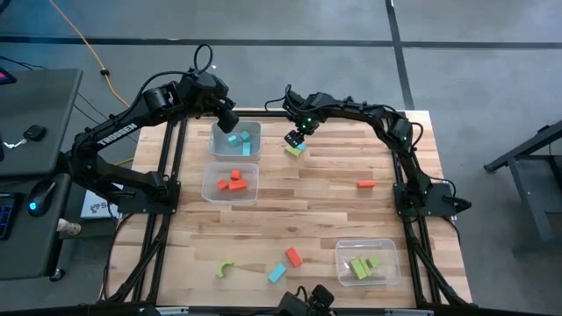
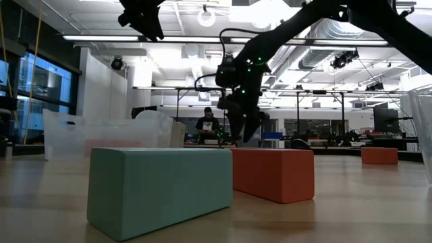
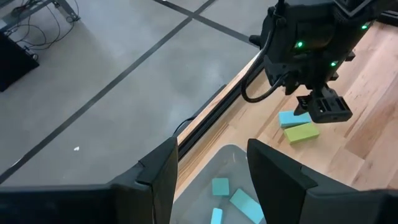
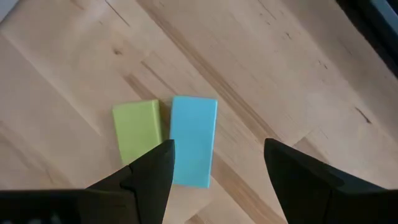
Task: Sort & place blocks by color
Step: Put the blue block into the gray bin
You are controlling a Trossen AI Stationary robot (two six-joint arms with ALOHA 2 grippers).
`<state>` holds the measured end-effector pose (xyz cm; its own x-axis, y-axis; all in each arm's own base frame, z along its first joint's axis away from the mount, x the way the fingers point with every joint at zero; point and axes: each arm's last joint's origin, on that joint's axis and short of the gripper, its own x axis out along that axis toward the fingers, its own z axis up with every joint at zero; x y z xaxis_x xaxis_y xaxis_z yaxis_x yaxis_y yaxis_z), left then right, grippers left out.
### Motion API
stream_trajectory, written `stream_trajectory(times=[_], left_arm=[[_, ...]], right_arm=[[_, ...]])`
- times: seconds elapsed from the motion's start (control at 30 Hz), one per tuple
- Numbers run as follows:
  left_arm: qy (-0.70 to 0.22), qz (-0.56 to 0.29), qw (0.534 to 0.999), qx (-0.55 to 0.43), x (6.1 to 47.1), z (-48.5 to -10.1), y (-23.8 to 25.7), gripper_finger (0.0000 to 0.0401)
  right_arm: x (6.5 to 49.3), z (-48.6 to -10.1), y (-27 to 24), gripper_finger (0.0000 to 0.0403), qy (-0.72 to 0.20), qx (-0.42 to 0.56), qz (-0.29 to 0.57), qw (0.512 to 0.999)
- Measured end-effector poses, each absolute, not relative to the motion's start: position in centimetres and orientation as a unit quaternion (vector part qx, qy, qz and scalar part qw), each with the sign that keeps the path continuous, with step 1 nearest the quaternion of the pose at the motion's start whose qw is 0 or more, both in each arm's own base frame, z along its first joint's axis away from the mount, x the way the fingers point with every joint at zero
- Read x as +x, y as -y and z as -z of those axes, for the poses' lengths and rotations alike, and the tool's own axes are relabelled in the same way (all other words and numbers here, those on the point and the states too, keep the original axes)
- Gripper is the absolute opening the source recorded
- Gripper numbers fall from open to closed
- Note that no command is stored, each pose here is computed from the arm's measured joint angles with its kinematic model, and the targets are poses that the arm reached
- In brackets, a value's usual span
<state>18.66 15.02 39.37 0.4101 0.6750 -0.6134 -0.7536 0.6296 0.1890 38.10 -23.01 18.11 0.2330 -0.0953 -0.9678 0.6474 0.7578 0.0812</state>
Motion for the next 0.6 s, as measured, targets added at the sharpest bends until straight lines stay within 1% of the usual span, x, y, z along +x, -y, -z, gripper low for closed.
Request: stream_trajectory(times=[0.23,0.6], left_arm=[[-0.337,-0.426,0.838,-0.059,18.7,-39.4,-15.0,0.0167],[-0.334,-0.428,0.837,-0.065,18.7,-39.3,-15.1,0.0167]], right_arm=[[38.3,-18.1,22.8,0.0238,-0.566,0.248,0.219,0.755],[38.9,-16.6,22.5,0.0238,-0.573,0.248,0.208,0.753]])
